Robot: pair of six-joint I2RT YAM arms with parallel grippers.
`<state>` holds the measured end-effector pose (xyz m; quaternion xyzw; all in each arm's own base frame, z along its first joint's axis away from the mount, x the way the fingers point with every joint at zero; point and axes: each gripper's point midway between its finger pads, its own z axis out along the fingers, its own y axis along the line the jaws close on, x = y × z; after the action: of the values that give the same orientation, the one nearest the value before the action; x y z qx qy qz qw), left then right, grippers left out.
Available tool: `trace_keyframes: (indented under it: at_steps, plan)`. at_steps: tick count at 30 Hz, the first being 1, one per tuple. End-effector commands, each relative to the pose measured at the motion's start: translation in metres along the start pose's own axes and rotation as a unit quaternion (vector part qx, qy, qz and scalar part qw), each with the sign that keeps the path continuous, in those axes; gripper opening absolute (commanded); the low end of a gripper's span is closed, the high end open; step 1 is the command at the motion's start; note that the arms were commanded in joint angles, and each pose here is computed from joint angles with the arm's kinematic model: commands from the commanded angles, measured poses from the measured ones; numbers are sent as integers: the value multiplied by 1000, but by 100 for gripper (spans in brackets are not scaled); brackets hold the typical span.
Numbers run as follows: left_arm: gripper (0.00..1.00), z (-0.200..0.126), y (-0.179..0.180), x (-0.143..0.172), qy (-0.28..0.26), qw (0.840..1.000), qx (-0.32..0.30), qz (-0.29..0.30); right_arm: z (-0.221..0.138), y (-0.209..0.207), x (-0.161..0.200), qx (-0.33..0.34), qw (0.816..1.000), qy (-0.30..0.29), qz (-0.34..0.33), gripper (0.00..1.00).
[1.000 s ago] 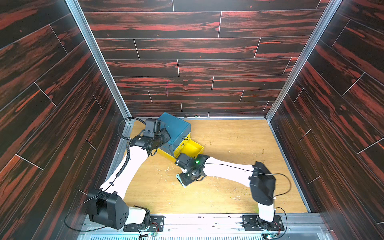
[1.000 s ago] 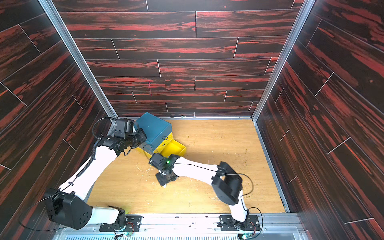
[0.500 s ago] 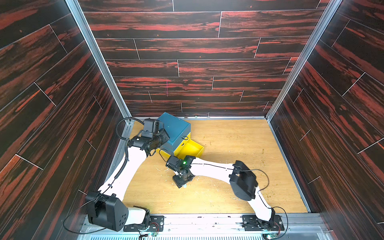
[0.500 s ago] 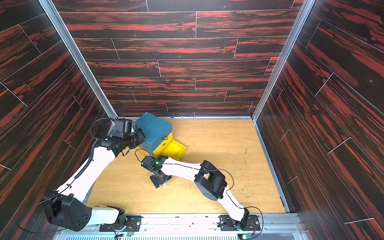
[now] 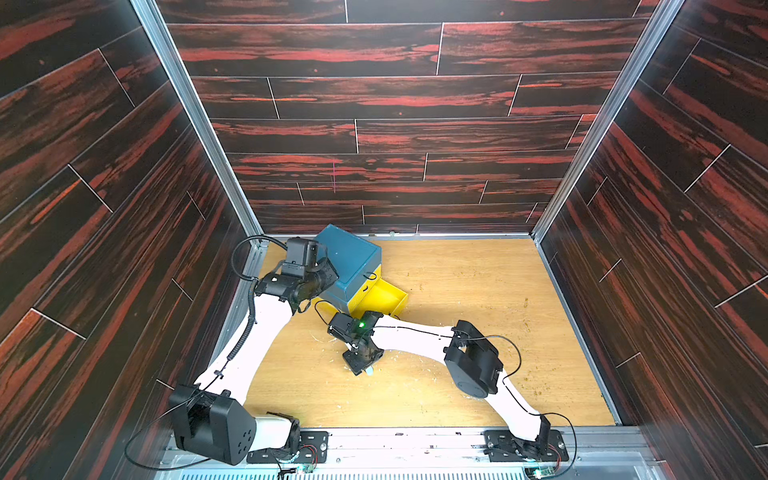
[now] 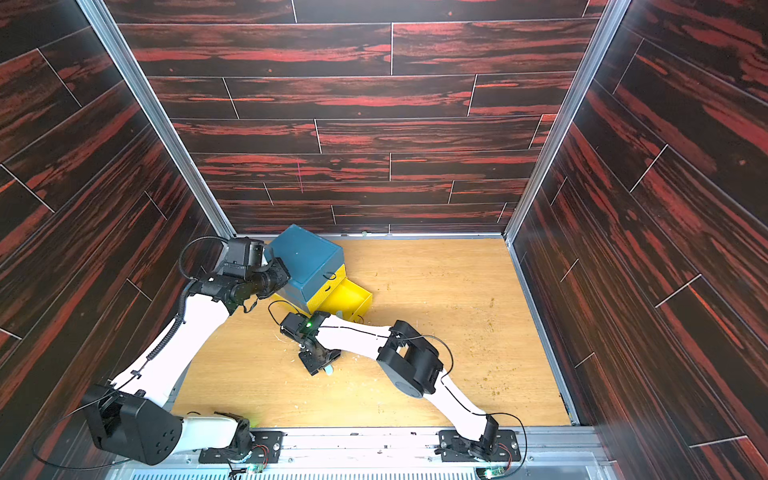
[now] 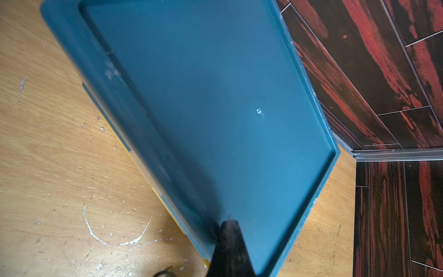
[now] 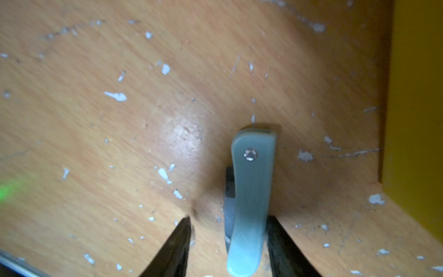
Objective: Place the fruit knives into the drawer by color
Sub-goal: Pick up the fruit knife from the center of the board.
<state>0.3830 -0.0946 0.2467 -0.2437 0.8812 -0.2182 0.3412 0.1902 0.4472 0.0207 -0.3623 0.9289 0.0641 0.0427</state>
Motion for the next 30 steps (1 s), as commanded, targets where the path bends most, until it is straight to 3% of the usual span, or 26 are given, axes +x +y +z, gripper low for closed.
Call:
trace_keyframes:
  at_steps: [1, 15, 23, 30]
  plan:
    - [0, -10, 3, 0, -3, 1000, -3, 4, 9, 2, 8, -1, 999, 31, -6, 53]
    - [0, -9, 3, 1, 0, 1000, -1, 1, 20, -5, 22, 16, 997, 73, -7, 43]
    - [0, -9, 4, 2, 1, 1000, -2, 1, 22, -9, 27, 23, 997, 80, -5, 23]
    - [0, -6, 6, 4, 3, 1000, -4, 0, 21, -10, 30, 24, 996, 80, -4, 16]
